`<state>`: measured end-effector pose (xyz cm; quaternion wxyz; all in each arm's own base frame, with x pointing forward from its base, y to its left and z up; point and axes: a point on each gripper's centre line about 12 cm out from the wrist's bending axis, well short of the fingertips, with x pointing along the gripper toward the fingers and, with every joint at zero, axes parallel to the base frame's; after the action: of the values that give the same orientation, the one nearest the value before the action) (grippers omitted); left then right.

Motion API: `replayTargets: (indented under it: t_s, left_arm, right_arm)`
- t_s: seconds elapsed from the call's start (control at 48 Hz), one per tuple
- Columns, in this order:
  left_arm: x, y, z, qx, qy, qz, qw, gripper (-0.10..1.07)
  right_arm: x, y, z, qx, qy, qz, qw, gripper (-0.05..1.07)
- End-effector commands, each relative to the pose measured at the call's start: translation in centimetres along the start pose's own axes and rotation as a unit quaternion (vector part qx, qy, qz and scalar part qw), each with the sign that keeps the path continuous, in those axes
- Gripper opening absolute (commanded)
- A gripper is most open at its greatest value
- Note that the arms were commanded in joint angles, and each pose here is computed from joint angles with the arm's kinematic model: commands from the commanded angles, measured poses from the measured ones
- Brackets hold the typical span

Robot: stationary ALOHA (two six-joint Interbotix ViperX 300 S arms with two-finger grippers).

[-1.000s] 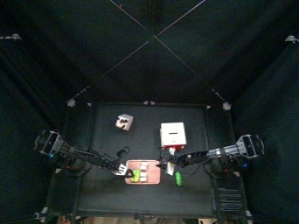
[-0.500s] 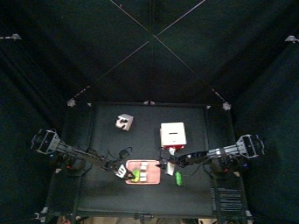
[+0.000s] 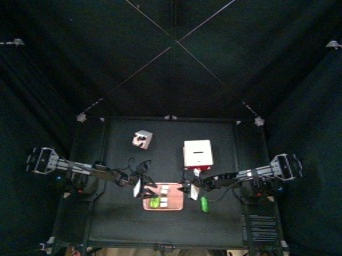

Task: Grab drawer handle

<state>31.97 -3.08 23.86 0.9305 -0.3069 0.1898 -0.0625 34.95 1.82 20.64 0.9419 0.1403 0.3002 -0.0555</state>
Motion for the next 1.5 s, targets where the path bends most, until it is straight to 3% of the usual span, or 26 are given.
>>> replayTargets:
  t_s: [0.0, 0.146, 0.271, 0.458, 0.604, 0.729, 0.792, 1.0, 1.125, 1.354, 1.479]
  left_arm:
    - [-0.8, 0.2, 2.2, 0.057, -0.028, -0.025, 0.9977, 0.99]
    - [-1.3, 0.9, 3.5, 0.135, -0.039, -0.046, 0.989, 0.99]
    - [-1.2, 1.3, 3.5, 0.234, -0.03, -0.053, 0.9703, 0.99]
    - [-1.4, 1.9, 3.6, 0.284, -0.043, -0.039, 0.957, 0.99]
    - [-2.0, 1.7, 3.2, 0.351, -0.048, -0.04, 0.9344, 0.99]
    - [-3.0, 1.4, 3.0, 0.381, -0.062, -0.037, 0.9216, 0.99]
    - [-3.7, 1.1, 3.0, 0.382, -0.075, -0.036, 0.9202, 0.99]
    - [-6.3, 0.8, 2.3, 0.342, -0.121, -0.026, 0.9314, 0.99]
    - [-6.9, 0.8, 2.1, 0.332, -0.135, -0.021, 0.9331, 0.99]
    - [-7.1, 1.1, 2.2, 0.317, -0.153, -0.007, 0.9361, 0.99]
    - [-7.1, 1.4, 2.3, 0.307, -0.161, 0.002, 0.938, 0.99]
  right_arm:
    - [-0.9, 0.0, 2.2, 0.036, -0.03, 0.005, 0.9989, 0.75]
    - [-0.9, -0.6, 2.4, 0.093, -0.026, -0.005, 0.9953, 0.75]
    - [-1.1, -1.6, 2.6, 0.145, -0.02, -0.025, 0.9889, 0.75]
    - [-2.3, -2.4, 2.3, 0.232, 0.004, -0.062, 0.9707, 0.75]
    - [-3.6, -2.8, 2.1, 0.276, 0.026, -0.093, 0.9563, 0.75]
    - [-4.8, -3.7, 1.7, 0.313, 0.052, -0.133, 0.9388, 0.75]
    - [-5.0, -4.0, 1.5, 0.329, 0.061, -0.151, 0.93, 0.75]
    - [-5.4, -5.3, 0.5, 0.375, 0.071, -0.218, 0.898, 0.75]
    - [-5.4, -6.1, -0.4, 0.392, 0.069, -0.253, 0.8819, 0.75]
    - [-4.5, -7.2, -2.9, 0.416, 0.072, -0.3, 0.8553, 0.75]
    - [-4.1, -7.5, -3.9, 0.421, 0.074, -0.315, 0.8473, 0.75]
